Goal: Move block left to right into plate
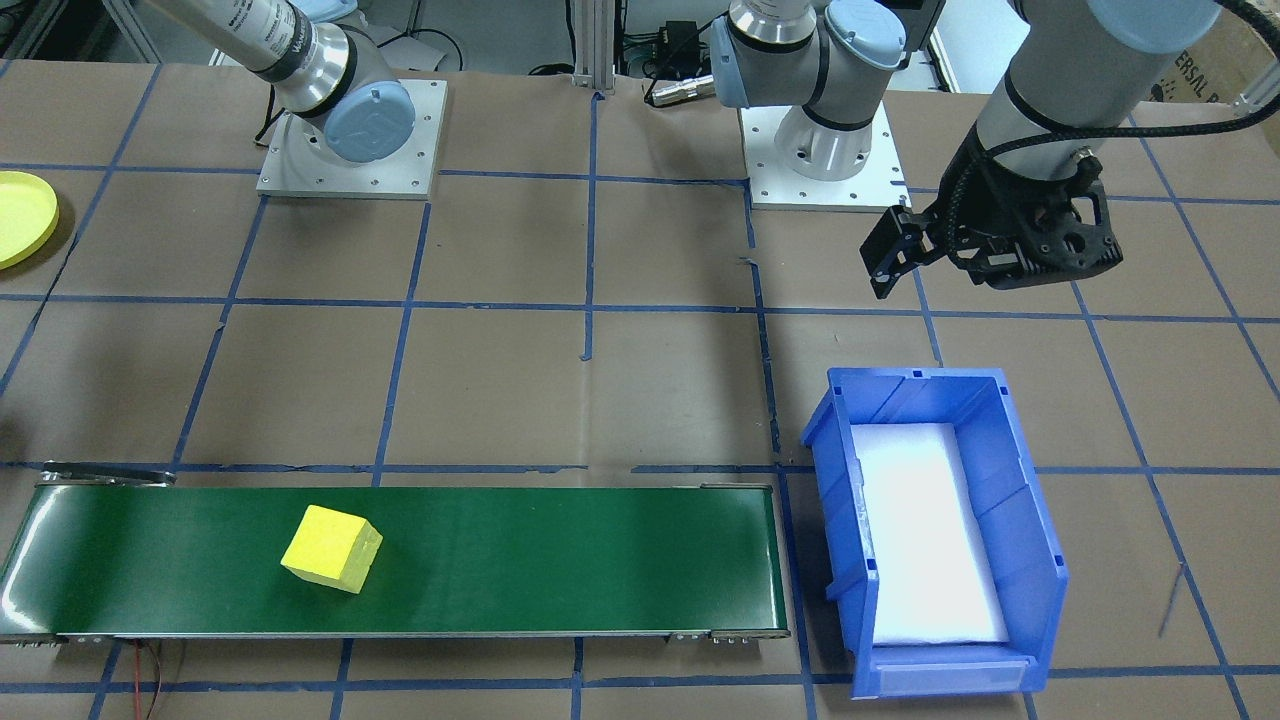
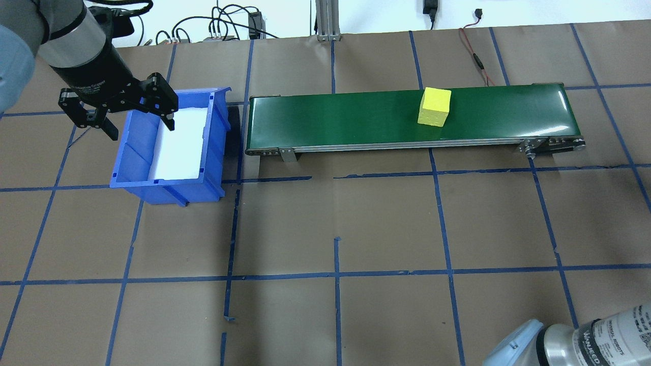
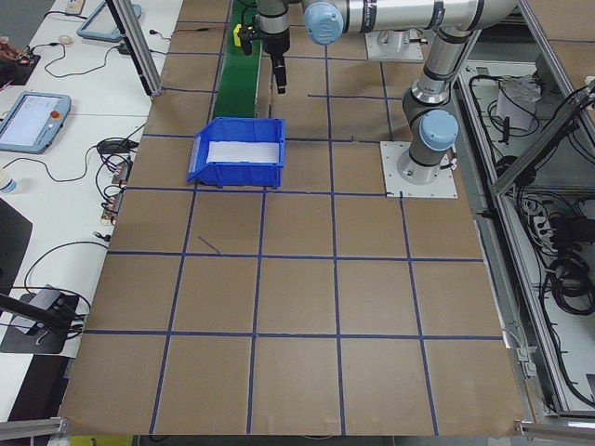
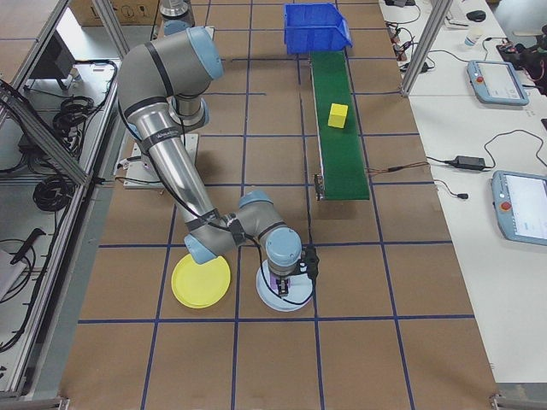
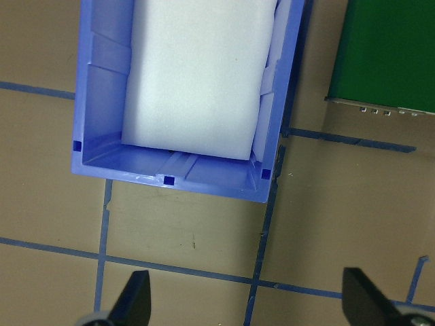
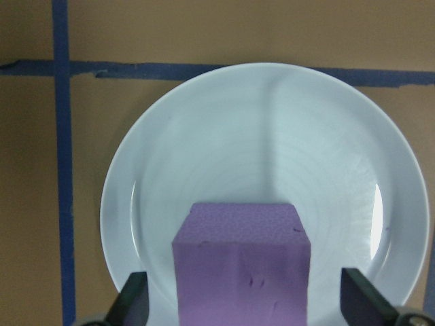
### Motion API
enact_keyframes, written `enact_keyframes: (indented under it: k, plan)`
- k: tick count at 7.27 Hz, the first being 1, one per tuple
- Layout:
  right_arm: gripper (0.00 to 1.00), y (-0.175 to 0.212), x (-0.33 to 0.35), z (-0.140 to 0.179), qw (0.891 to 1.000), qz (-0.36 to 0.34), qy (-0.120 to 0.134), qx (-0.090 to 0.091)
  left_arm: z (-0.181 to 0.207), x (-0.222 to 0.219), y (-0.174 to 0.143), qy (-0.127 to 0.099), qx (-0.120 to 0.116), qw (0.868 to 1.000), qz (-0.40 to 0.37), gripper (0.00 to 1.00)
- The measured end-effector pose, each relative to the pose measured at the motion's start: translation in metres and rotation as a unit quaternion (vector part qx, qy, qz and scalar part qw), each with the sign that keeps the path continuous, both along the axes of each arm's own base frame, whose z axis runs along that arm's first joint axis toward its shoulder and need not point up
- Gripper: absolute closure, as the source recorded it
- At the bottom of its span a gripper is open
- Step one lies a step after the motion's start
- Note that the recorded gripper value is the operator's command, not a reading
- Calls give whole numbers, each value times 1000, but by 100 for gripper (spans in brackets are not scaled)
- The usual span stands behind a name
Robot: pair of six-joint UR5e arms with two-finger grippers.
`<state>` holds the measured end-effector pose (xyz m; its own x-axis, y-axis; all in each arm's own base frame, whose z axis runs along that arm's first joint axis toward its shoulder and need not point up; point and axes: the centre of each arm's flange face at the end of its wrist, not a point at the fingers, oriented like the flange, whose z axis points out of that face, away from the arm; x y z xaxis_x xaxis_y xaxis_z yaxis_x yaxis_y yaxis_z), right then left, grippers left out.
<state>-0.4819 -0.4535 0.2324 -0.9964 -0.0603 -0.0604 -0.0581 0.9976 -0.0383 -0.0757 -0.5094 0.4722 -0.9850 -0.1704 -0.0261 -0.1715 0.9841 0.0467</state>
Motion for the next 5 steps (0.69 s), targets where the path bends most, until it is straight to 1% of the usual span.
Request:
enact_keyframes:
  k: [1, 2, 3, 4, 5]
  plan:
    - [0, -6, 13, 20, 1000, 7, 3, -5, 0, 0, 0, 1, 0, 1000, 0, 0]
    - [1, -22, 39, 41, 1000, 18, 2, -5, 0, 0, 0, 1, 0, 1000, -1, 0]
    - [1, -49, 75, 58, 1000, 27, 3, -10, 0, -1, 0, 1, 1, 1000, -2, 0]
    - [1, -82, 113, 75, 999, 32, 3, -25, 0, -2, 0, 1, 1, 1000, -2, 0]
    - [1, -115, 152, 92, 999, 32, 0, -44, 0, -2, 0, 1, 0, 1000, -3, 0]
